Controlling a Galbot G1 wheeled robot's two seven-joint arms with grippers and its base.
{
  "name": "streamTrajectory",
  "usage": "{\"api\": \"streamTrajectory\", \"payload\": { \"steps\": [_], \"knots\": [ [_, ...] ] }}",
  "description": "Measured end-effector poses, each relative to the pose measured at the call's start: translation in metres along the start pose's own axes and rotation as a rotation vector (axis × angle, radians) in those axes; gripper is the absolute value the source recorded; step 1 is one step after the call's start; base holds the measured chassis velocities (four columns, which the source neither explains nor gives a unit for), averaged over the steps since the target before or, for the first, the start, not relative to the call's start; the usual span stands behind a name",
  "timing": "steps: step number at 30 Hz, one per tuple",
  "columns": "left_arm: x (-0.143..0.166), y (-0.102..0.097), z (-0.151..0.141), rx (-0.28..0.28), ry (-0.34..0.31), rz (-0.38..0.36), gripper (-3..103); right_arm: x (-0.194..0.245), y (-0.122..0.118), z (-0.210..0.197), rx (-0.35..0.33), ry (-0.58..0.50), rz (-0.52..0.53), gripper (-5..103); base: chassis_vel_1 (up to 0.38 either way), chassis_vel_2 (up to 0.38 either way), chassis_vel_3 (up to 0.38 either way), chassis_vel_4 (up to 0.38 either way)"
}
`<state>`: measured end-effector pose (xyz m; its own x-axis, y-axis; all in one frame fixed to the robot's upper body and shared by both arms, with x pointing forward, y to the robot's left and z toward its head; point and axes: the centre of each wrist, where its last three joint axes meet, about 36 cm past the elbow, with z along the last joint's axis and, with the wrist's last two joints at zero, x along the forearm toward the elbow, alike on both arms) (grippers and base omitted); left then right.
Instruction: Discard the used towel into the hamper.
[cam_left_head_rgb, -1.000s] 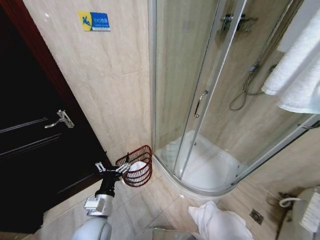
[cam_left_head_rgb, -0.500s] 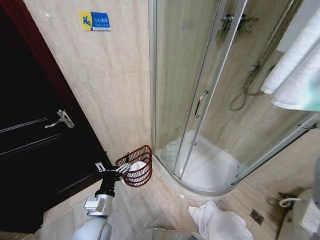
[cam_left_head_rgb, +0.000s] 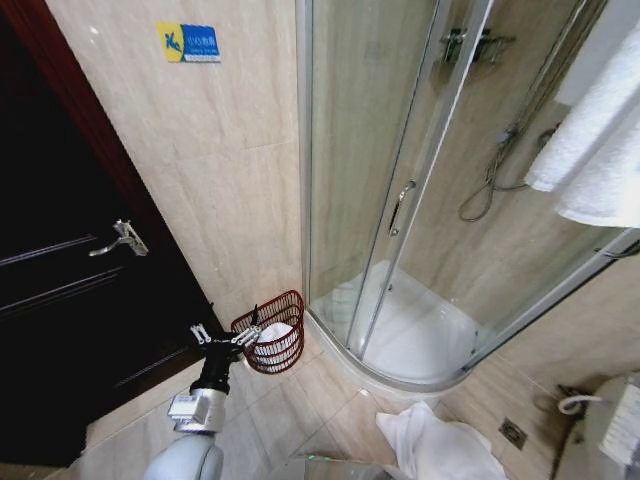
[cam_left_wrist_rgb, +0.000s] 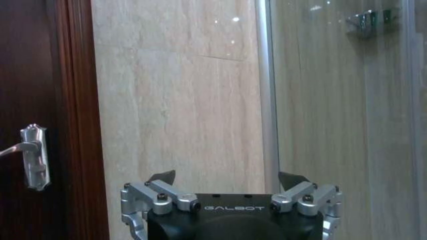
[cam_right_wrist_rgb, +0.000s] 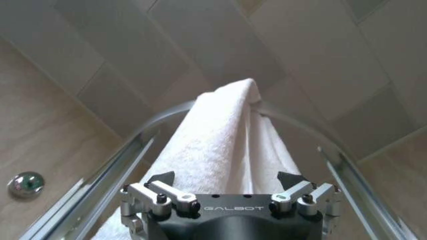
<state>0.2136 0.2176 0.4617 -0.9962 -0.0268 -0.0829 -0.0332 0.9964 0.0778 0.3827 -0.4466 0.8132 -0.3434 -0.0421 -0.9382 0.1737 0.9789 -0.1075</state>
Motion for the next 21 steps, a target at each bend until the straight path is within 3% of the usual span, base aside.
{"api": "streamTrajectory", "payload": {
  "steps": [8,14,21],
  "knots": [
    [0.000,0.000,0.000,0.000,0.000,0.000,100,-0.045,0.000,-0.016,-0.012,-0.056,-0.041,100,0.000,0.000,0.000,0.000],
    [0.000,0.000,0.000,0.000,0.000,0.000,100,-0.047,0.002,-0.019,-0.018,-0.046,-0.055,100,0.000,0.000,0.000,0.000],
    [0.000,0.000,0.000,0.000,0.000,0.000,100,-0.076,0.006,0.001,-0.031,-0.029,-0.047,100,0.000,0.000,0.000,0.000]
  ]
}}
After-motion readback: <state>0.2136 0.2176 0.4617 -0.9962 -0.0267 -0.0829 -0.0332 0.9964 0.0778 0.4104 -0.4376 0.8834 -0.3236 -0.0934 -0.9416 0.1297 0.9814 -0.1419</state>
